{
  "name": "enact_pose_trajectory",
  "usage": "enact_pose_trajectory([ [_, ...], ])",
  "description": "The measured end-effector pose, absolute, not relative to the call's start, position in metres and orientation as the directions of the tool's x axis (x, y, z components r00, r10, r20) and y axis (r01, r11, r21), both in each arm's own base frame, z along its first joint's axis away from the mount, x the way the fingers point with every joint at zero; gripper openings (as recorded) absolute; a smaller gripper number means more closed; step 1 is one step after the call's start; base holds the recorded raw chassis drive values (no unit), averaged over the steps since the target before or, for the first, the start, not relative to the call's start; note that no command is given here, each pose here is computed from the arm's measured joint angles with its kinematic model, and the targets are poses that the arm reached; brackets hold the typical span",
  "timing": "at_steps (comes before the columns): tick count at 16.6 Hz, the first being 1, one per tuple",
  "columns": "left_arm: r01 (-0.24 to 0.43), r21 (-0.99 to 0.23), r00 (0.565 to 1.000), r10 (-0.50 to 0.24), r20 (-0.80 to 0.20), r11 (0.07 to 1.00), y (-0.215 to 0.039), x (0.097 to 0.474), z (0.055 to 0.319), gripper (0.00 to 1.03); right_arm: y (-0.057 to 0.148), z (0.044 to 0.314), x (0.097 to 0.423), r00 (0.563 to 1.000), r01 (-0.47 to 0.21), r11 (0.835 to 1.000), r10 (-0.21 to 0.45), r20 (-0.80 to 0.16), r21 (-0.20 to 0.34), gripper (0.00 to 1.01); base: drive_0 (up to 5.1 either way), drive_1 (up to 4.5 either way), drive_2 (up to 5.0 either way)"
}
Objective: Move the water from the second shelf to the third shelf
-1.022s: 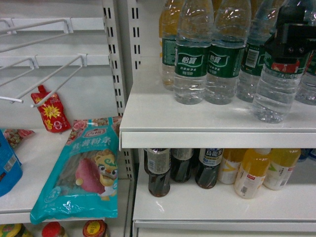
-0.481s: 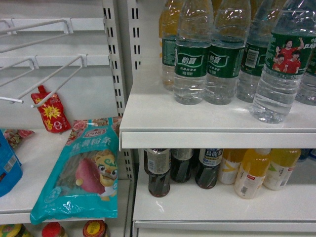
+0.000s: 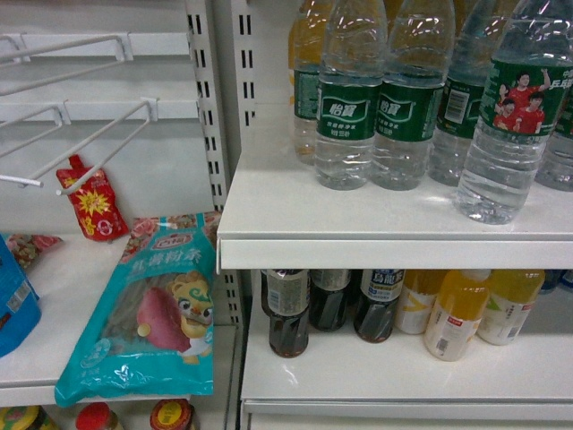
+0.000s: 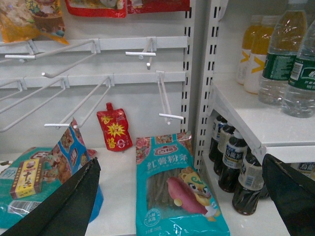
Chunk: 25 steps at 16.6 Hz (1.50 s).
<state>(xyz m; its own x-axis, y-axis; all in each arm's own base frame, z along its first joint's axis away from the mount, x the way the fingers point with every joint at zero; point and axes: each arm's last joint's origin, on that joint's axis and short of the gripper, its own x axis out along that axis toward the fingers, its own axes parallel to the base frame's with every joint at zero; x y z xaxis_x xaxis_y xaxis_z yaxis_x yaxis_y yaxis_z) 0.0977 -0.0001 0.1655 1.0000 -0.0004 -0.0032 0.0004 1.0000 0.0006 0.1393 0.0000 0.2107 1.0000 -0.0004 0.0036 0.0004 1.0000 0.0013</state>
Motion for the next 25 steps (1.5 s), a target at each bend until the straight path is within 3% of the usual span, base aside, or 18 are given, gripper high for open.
enact_pose_trajectory([
  [12,0.001,0.001,1.000,-0.001,-0.003,1.000,0.000,0.098,0.166,0.98,0.000,0.171,0.112,1.000,0.000,1.000,0.000,0.020,0.002,0.02,0.0,0.00,0.0],
  [18,0.001,0.001,1.000,-0.001,-0.003,1.000,0.000,0.098,0.166,0.98,0.000,0.170,0.108,1.000,0.000,1.000,0.000,0.012,0.002,0.02,0.0,0.00,0.0],
  [19,0.001,0.001,1.000,-0.001,-0.003,1.000,0.000,0.098,0.166,0.98,0.000,0.165,0.103,0.999,0.000,1.000,0.000,-0.033,0.002,0.02,0.0,0.00,0.0],
  [20,0.001,0.001,1.000,-0.001,-0.003,1.000,0.000,0.098,0.166,0.98,0.000,0.169,0.097,1.000,0.000,1.000,0.000,0.021,0.002,0.02,0.0,0.00,0.0],
  [25,0.001,0.001,1.000,-0.001,-0.003,1.000,0.000,0.098,0.166,0.98,0.000,0.167,0.097,1.000,0.000,1.000,0.000,0.005,0.002,0.05,0.0,0.00,0.0],
])
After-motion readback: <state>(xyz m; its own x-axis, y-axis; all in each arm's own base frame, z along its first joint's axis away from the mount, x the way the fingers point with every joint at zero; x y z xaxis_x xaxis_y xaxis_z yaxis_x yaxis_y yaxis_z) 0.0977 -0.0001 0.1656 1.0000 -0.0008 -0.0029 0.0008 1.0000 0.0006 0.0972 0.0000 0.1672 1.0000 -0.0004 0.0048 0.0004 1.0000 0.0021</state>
